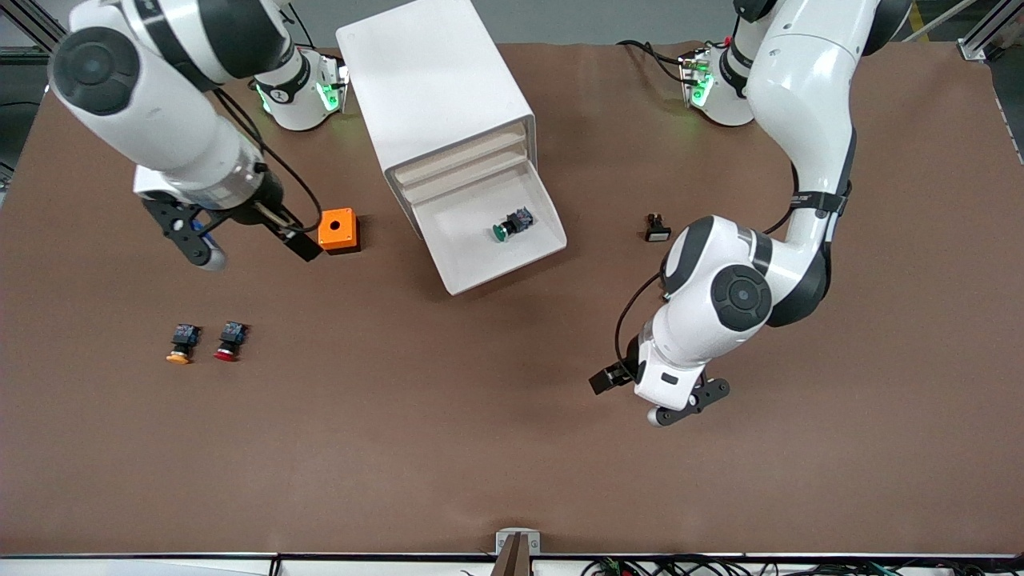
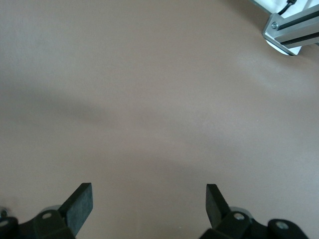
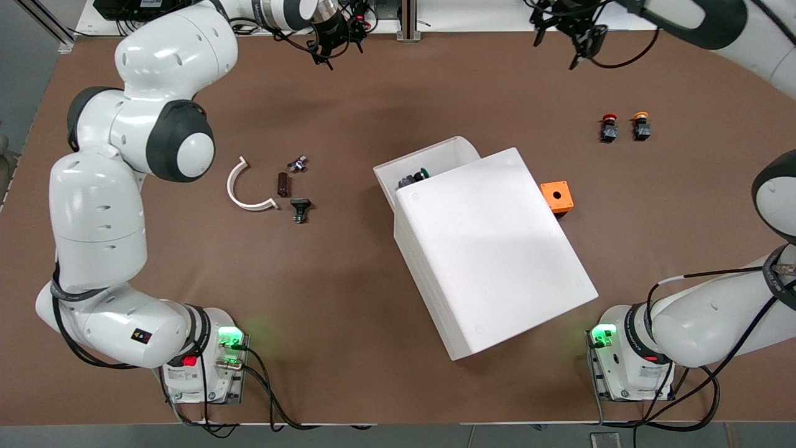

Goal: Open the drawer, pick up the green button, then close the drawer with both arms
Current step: 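Lower the right gripper into the drawer over the green button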

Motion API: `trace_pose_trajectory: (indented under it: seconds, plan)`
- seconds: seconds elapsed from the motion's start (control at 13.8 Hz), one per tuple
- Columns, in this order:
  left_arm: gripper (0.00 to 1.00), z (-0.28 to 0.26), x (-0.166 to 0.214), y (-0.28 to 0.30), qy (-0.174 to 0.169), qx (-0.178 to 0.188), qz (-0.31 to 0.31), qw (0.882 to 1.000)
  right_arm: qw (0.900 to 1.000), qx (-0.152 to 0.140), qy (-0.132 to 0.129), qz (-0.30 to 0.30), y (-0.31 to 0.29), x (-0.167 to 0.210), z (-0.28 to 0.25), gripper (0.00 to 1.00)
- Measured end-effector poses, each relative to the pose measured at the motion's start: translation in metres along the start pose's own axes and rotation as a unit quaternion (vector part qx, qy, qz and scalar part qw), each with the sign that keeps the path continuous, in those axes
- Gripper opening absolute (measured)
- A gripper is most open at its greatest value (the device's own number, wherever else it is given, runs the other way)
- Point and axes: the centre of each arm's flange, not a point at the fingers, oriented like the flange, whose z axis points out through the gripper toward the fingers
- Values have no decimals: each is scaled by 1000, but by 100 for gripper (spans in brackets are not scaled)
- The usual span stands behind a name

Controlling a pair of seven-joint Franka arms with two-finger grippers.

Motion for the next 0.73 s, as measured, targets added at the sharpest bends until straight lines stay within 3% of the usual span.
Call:
trace_pose_trajectory:
  seconds: [0.22,0.44,0.73]
  plan:
    - [100,8,-28,18,-5,3,-24,1000,999,-2,4,35,-35,-55,34,100]
    - [100,20,-54,31,-8,14,-7,1000,997,1,7,72,-61,-98,67,100]
    - [100,28,-66,33,-10,23,0,1000,993,11,10,117,-85,-141,106,100]
